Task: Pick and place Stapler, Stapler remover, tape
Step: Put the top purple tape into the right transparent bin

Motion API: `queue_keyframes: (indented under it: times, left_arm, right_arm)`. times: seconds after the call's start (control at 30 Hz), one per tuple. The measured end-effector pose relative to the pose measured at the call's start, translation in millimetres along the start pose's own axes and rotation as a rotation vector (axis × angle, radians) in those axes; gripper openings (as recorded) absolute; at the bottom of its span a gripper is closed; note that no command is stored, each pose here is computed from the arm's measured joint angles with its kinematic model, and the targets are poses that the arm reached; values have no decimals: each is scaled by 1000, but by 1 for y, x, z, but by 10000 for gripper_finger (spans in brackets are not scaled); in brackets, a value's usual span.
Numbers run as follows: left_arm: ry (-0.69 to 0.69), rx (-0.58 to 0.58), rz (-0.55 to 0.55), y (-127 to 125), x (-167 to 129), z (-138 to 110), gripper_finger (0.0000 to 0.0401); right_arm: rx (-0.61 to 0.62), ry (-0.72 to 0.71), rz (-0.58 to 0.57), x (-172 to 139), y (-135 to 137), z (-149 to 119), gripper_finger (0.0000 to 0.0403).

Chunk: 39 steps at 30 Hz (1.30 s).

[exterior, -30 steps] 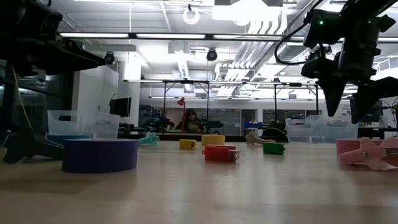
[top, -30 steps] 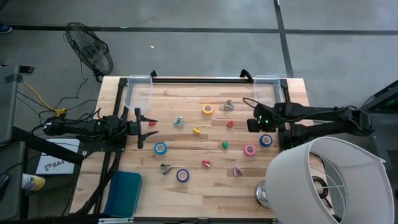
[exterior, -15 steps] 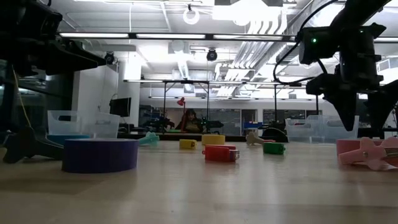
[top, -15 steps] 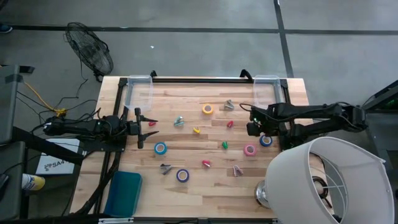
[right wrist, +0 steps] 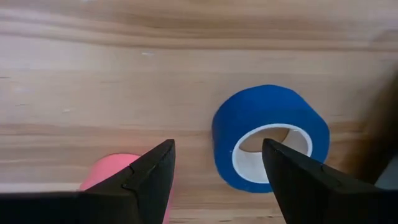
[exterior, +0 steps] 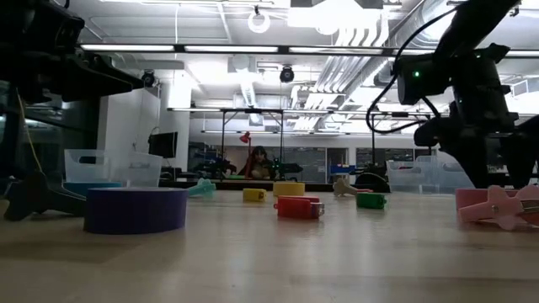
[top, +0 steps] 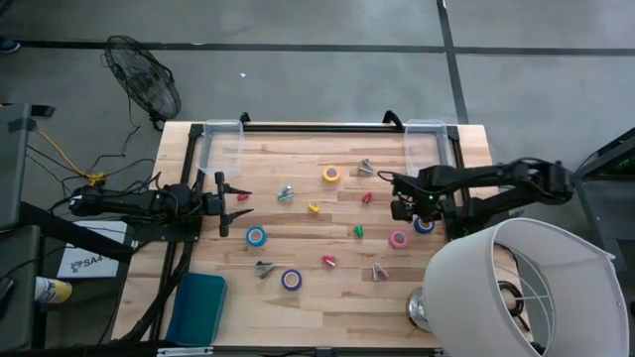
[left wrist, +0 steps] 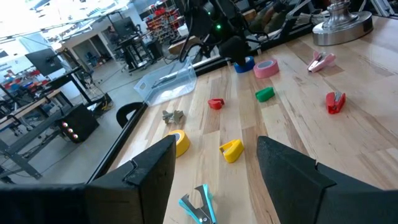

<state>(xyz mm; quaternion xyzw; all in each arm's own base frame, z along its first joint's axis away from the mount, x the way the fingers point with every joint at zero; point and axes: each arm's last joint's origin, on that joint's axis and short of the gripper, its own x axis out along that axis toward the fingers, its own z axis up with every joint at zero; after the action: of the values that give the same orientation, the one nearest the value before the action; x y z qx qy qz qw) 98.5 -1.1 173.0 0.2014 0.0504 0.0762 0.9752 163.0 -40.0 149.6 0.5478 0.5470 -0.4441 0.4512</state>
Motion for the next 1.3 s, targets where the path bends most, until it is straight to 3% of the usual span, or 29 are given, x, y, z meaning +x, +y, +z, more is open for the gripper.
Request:
queue_keyframes:
  times: [0.2, 0.6, 0.83, 0.97, 1.3]
  left_arm:
    - [0, 0, 0, 0, 0, 0, 221]
    - [0, 0, 0, 0, 0, 0, 221]
    - [0, 0, 0, 0, 0, 0, 221]
    - [0, 0, 0, 0, 0, 0, 221]
    - [0, 0, 0, 0, 0, 0, 221]
  right_arm:
    - [-2, 20, -4, 4, 3, 1, 206]
    - [-5, -4, -15, 5, 2, 2, 90]
    - [-7, -14, -19, 5, 2, 2, 45]
    - [-5, -14, -18, 5, 2, 2, 44]
    - [0, -18, -51, 10, 3, 4, 102]
